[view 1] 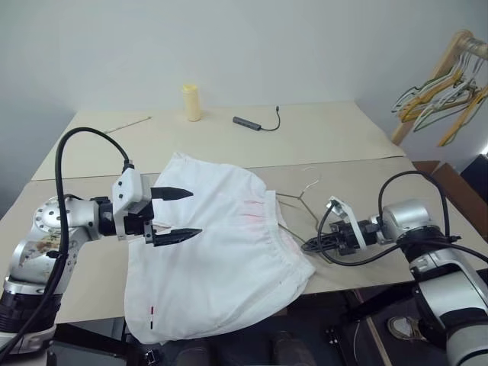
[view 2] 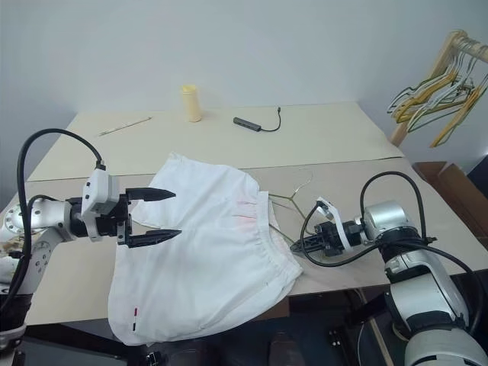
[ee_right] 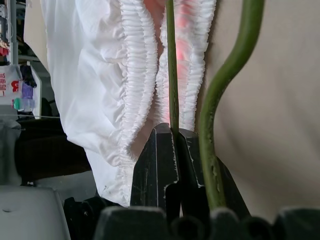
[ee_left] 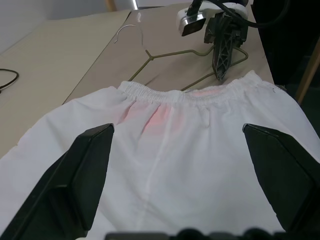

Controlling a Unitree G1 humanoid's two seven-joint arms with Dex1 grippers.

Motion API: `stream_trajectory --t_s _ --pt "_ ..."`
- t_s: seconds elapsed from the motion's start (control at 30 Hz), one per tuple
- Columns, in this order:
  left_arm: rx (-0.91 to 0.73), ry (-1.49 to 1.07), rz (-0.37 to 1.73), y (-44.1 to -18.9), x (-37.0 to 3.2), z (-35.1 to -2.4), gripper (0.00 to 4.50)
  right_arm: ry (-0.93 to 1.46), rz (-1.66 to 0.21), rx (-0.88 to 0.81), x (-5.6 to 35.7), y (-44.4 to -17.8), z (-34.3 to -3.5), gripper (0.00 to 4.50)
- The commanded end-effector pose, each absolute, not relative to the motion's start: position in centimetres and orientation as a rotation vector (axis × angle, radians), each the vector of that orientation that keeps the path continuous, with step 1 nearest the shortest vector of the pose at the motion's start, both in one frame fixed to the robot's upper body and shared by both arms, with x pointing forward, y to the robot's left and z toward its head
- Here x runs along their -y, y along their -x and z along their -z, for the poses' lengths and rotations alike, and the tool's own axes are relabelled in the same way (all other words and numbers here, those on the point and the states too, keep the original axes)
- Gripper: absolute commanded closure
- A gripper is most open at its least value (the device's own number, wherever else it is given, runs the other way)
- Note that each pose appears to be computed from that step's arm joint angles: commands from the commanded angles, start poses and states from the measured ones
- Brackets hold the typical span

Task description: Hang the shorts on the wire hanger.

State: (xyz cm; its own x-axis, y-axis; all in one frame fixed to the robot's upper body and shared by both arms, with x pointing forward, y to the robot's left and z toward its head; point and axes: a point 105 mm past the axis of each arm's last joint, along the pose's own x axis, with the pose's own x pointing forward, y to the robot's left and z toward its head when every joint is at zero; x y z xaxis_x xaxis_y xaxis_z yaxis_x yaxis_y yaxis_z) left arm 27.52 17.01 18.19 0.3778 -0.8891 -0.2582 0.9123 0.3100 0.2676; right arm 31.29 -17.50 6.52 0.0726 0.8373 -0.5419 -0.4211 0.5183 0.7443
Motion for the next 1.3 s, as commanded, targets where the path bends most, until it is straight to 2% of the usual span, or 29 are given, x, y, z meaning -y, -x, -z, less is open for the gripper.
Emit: stream_trajectory --t_s 0.03,0.2,0.4,0.5,0.63,0.8,0.9,1.07,1.17,1.3 --pt "-0.019 -0.433 1.18 -27.6 -17.0 -19.4 0.02 -0.442 -1.042 -1.064 17.1 -32.2 -8.7 4.5" --pt "-0.009 -0.433 1.184 -28.0 -16.6 -19.4 0.02 -0.429 -1.053 -1.065 15.8 -32.5 -8.3 4.5" --pt "-0.004 -0.438 1.18 -28.1 -16.7 -19.5 0.02 -0.405 -1.013 -1.011 16.9 -33.2 -9.1 4.5" --pt "-0.001 -0.439 1.176 -28.2 -16.8 -19.6 0.02 -0.255 -0.979 -0.922 17.7 -34.1 -10.2 4.5" --pt "0.005 -0.45 1.16 -28.8 -17.2 -20.0 0.02 0.021 -0.993 -0.673 17.7 -35.1 -13.9 4.5" --pt "0.01 -0.504 1.145 -29.7 -18.3 -20.7 0.02 0.233 -0.947 -0.391 16.4 -36.2 -17.6 4.5" --pt "0.048 -0.553 1.102 -31.0 -19.4 -22.3 0.02 0.398 -0.959 -0.251 14.7 -35.6 -19.4 4.5" --pt "0.127 -0.636 1.044 -32.8 -20.9 -26.0 0.02 0.618 -1.018 -0.124 12.2 -33.8 -20.1 4.5" --pt "0.155 -0.678 1.078 -32.9 -21.1 -28.0 0.02 0.757 -1.027 -0.097 11.4 -33.1 -19.9 4.5" --pt "0.171 -0.738 1.15 -33.0 -20.6 -28.8 0.02 0.895 -1.034 -0.089 10.6 -32.6 -19.6 4.5"
